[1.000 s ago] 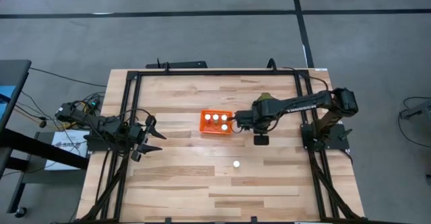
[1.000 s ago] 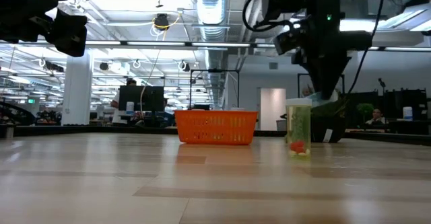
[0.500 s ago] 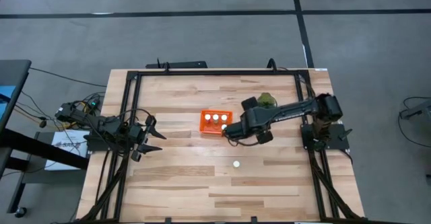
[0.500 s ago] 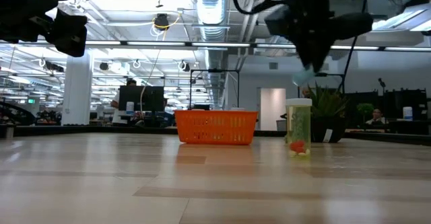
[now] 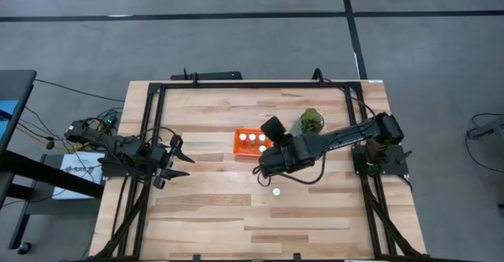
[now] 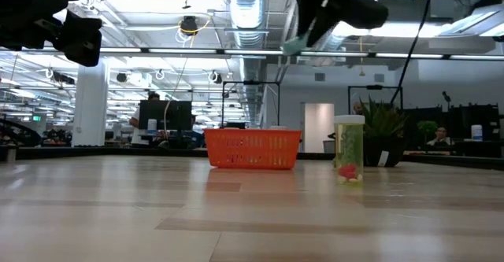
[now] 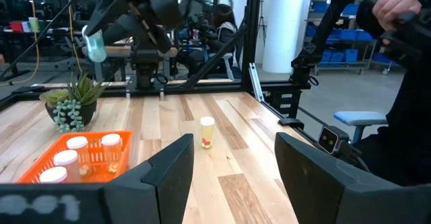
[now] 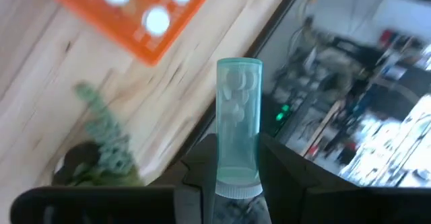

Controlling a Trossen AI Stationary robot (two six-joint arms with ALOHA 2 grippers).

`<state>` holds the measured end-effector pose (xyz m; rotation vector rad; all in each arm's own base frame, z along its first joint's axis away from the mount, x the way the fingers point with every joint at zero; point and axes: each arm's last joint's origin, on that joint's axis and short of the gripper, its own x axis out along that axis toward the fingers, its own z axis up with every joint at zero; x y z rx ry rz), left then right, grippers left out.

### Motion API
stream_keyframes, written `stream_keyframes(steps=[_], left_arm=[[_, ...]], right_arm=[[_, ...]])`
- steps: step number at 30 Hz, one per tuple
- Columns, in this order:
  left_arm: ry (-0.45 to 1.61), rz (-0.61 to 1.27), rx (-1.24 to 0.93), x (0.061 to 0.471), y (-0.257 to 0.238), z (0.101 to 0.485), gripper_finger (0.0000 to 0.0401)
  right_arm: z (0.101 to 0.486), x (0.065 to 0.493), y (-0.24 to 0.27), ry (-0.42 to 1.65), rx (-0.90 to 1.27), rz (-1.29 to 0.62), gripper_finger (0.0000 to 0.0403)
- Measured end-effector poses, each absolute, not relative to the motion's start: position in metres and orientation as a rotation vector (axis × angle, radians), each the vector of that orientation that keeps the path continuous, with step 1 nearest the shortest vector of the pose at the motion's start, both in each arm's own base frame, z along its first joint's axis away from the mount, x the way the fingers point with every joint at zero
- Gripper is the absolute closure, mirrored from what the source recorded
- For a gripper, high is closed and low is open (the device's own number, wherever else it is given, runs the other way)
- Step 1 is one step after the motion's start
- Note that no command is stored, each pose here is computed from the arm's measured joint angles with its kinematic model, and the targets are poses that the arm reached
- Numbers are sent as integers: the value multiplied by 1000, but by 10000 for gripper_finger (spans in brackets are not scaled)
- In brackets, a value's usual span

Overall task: Pick and place pill bottles into a basket
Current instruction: Put the blue pill bottle into the orange bin

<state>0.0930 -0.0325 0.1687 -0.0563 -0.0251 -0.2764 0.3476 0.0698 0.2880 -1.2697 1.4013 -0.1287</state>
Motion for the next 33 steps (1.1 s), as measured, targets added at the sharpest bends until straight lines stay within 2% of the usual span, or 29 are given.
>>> stream_keyframes(steps=[7,16,33], left_arm=[[-11,-276,-194,93,-32,169,204],[-16,-275,-273,93,-32,171,204],[5,-280,-272,93,-33,169,204]], right_arm=[[292,364,77,1257,-1356,-98,315],[297,375,77,1191,-1456,-83,315],[298,377,76,1174,-1450,-103,315]])
